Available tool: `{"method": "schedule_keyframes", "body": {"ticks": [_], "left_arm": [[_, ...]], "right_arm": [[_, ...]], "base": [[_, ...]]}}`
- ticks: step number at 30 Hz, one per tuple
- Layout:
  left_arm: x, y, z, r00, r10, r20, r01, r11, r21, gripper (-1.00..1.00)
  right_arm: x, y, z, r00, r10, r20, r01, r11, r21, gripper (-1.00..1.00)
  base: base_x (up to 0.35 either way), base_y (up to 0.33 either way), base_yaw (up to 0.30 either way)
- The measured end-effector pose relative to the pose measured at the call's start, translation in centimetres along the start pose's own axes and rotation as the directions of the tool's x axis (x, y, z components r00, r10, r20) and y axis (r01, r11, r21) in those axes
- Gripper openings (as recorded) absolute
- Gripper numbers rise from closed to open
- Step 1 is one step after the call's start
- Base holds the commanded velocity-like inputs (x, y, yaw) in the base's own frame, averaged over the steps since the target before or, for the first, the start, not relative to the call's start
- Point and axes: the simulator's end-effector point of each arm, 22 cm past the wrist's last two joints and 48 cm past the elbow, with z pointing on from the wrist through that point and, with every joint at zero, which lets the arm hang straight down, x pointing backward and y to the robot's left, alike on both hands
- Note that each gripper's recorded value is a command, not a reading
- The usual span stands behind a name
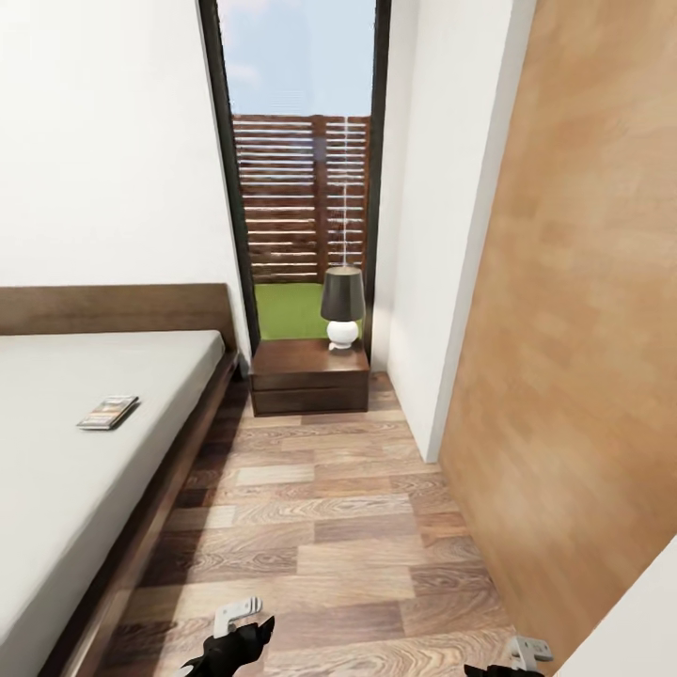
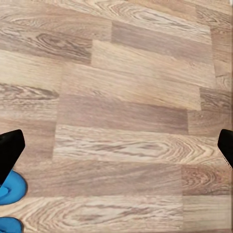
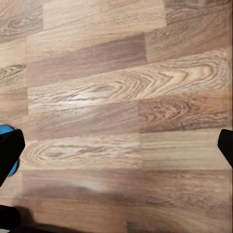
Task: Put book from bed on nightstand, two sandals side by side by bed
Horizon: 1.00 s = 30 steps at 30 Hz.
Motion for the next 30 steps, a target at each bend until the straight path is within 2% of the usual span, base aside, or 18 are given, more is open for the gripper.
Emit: {"method": "schedule_keyframes", "body": {"ticks": [14, 22, 30], "left_arm": [[0.03, -0.09, 0.03, 1.000, -0.001, -0.001, 0.001, 1.000, 0.001, 1.00], [0.05, -0.20, 0.02, 1.000, -0.001, -0.001, 0.001, 1.000, 0.002, 1.00], [0.06, -0.22, 0.03, 1.000, -0.001, -0.001, 0.001, 1.000, 0.003, 1.00]], "right_arm": [[0.02, -0.04, 0.02, 1.000, 0.000, -0.001, 0.000, 1.000, 0.002, 1.00], [0.02, -0.04, 0.00, 1.000, 0.000, 0.000, 0.000, 1.000, 0.002, 1.00], [0.05, -0.05, 0.01, 1.000, 0.000, -0.001, 0.000, 1.000, 0.002, 1.00]], "base": [[0.030, -0.023, 0.000], [0.171, -0.142, 0.000], [0.062, -0.040, 0.000]]}}
